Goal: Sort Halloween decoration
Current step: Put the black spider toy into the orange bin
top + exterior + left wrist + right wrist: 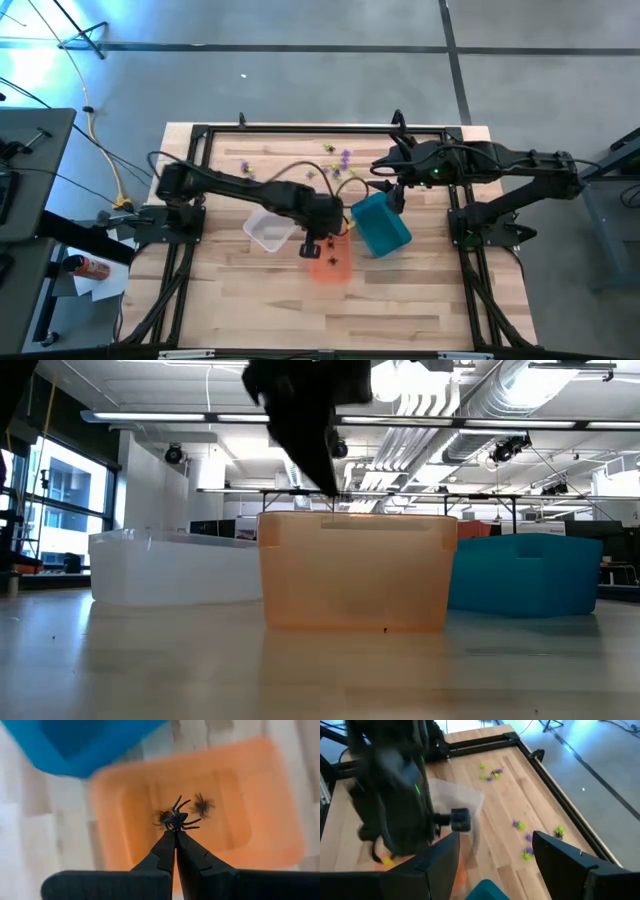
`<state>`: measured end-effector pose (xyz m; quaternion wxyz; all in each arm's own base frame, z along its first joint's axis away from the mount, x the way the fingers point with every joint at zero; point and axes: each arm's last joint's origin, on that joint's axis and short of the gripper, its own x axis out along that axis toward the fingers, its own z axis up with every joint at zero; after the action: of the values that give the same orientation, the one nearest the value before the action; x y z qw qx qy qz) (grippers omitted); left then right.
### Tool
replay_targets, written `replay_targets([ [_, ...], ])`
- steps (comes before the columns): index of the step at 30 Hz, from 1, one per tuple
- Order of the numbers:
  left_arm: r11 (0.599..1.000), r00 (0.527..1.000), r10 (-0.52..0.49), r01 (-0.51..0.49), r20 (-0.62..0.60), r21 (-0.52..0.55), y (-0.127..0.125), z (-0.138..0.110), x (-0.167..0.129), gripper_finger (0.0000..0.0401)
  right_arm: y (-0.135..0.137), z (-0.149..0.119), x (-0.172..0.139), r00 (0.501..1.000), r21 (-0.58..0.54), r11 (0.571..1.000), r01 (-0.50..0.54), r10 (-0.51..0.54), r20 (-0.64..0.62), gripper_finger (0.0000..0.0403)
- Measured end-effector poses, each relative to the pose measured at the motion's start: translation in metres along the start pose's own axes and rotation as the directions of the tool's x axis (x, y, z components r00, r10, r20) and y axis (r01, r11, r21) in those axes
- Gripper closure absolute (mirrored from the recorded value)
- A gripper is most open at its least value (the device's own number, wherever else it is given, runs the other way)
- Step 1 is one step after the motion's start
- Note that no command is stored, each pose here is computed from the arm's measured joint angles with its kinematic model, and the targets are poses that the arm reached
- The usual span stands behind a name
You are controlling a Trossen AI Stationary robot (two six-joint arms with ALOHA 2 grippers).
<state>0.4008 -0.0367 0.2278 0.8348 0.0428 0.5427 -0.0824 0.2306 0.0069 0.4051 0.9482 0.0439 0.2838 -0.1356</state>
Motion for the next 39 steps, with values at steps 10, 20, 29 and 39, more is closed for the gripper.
replay_targets([
  [10, 0.998, 0.983, -0.038, 0.028, -0.181, -0.057, 0.002, -0.015, 0.07, 0.0401, 0.0, -0.002, 0.0, 1.0, 0.017, 1.0, 0.001, -0.001, -0.019, 0.0156],
  [20, 0.996, 0.98, -0.036, 0.019, -0.194, -0.088, 0.004, -0.016, 0.078, 0.0401, 0.0, -0.002, 0.0, 1.0, 0.017, 1.0, 0.001, -0.001, -0.02, 0.0156],
  [29, 0.997, 0.98, -0.037, 0.024, -0.196, -0.071, 0.003, -0.016, 0.076, 0.0356, 0.0, -0.002, 0.0, 1.0, 0.008, 1.0, 0.001, -0.001, -0.019, 0.0156],
  [39, 0.997, 0.983, -0.025, 0.011, -0.181, -0.077, 0.01, -0.01, 0.035, 0.0226, 0.0, -0.002, 0.0, 1.0, -0.006, 1.0, 0.0, 0.0, -0.017, 0.0156],
])
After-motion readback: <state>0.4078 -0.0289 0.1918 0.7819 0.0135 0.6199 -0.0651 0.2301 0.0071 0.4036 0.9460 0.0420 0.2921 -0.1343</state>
